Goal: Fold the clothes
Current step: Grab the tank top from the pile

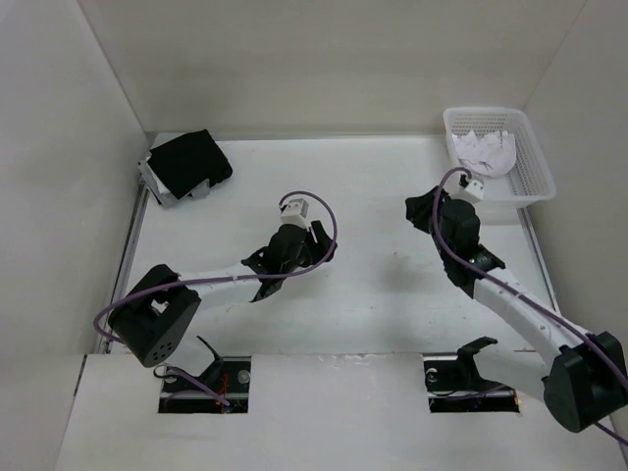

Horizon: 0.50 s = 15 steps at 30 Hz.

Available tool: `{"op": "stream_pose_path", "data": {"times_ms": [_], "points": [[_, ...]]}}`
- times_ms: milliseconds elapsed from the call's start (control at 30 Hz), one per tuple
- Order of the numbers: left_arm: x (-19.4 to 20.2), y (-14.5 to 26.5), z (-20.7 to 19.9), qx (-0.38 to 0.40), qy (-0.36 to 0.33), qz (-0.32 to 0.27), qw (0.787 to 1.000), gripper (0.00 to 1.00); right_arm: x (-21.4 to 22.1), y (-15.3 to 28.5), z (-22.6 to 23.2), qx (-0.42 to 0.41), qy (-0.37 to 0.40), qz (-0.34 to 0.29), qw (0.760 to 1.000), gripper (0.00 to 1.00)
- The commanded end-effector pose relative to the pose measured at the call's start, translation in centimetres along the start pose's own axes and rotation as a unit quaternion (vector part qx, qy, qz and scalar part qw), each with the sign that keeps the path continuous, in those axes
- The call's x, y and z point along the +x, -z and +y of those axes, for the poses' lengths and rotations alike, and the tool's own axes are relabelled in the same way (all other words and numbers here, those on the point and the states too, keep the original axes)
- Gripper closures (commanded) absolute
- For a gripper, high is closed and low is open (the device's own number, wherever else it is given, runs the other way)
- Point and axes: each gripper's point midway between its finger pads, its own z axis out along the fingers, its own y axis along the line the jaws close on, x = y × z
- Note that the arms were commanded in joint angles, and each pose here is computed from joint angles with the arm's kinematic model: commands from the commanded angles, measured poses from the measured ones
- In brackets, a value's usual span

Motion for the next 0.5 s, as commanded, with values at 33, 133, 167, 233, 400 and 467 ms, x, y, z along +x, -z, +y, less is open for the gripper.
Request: {"op": "stream_pose_path", "data": {"times_ms": [33, 133, 167, 233, 400, 467], "points": [[0.7, 0.2, -2.1, 0.05, -0.001, 0.005, 0.999, 0.47, -7.0, -1.7, 1.5, 0.012, -0.005, -0.072, 0.997, 0.59], [1.6, 0.4, -2.1, 0.058, -0.009, 0.013, 0.998, 0.47, -10.9, -3.7, -0.1, 0.048, 0.005, -0.104, 0.993, 0.59], [1.4, 0.4, -2.1, 0.059, -0.009, 0.011, 0.998, 0.47, -12.3, -4.5, -1.2, 0.065, 0.004, -0.115, 0.991, 0.61], [1.1, 0.7, -2.1, 0.063, -0.008, 0.004, 0.998, 0.47, -14.5, -6.3, -3.3, 0.095, 0.001, -0.127, 0.987, 0.72], [0.2, 1.2, -1.4, 0.067, 0.006, -0.018, 0.998, 0.48, -18.5, -12.7, -13.5, 0.207, -0.016, -0.119, 0.971, 1.0], [-0.1, 1.2, -0.9, 0.062, 0.011, -0.022, 0.998, 0.48, -19.1, -15.2, -17.7, 0.25, -0.013, -0.107, 0.962, 1.0]]}}
